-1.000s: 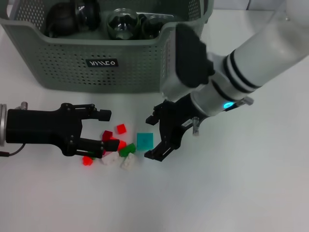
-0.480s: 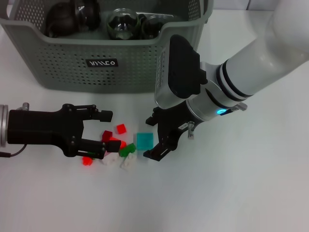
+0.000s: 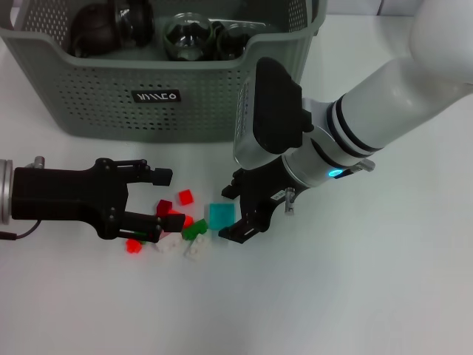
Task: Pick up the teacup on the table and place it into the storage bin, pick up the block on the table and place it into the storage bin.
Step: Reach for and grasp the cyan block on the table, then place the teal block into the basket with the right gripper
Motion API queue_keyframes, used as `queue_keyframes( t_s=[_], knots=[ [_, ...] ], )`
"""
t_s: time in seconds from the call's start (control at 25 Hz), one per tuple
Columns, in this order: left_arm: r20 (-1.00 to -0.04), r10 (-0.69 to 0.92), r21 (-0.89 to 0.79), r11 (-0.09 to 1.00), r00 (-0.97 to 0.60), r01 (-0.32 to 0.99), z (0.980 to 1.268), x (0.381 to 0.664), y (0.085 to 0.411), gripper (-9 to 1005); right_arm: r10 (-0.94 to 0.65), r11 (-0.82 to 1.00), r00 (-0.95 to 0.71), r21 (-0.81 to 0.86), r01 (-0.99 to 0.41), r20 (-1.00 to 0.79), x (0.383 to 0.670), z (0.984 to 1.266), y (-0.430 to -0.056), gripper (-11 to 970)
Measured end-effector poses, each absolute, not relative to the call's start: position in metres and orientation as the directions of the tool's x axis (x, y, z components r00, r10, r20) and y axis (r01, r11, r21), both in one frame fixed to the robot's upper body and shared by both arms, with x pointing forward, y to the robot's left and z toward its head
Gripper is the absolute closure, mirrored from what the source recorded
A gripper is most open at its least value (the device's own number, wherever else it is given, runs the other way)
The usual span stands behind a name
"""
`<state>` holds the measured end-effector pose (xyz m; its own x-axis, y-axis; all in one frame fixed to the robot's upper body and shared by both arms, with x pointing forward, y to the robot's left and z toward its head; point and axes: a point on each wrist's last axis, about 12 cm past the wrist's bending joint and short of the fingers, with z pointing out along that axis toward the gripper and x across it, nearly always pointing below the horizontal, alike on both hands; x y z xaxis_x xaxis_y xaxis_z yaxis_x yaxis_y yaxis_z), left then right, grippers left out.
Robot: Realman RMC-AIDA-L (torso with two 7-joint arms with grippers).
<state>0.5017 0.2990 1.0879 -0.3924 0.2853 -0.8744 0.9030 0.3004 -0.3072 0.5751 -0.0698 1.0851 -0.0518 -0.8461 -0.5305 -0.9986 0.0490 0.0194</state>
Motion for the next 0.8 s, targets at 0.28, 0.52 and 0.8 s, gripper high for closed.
queue_keyframes(
  t_s=[0.28,0.52,0.8],
  knots=[
    [-0.876,0.286,-0.303,0.300,-0.388,0.905,1.0879,0.5019,0.2988,129,-0.850,0.051,-0.043,-0.001,-0.999,-0.525,0.5748,1.0826,-0.0672,224],
    [-0.875,0.281,-0.308,0.302,-0.393,0.902,1.0858,0.5017,0.2983,129,-0.845,0.056,-0.050,0.004,-0.998,-0.533,0.5743,1.0831,-0.0653,261],
    [-0.875,0.283,-0.306,0.307,-0.393,0.901,1.0857,0.5022,0.2991,129,-0.847,0.050,-0.047,0.008,-0.999,-0.530,0.5757,1.0895,-0.0643,487]
  ],
)
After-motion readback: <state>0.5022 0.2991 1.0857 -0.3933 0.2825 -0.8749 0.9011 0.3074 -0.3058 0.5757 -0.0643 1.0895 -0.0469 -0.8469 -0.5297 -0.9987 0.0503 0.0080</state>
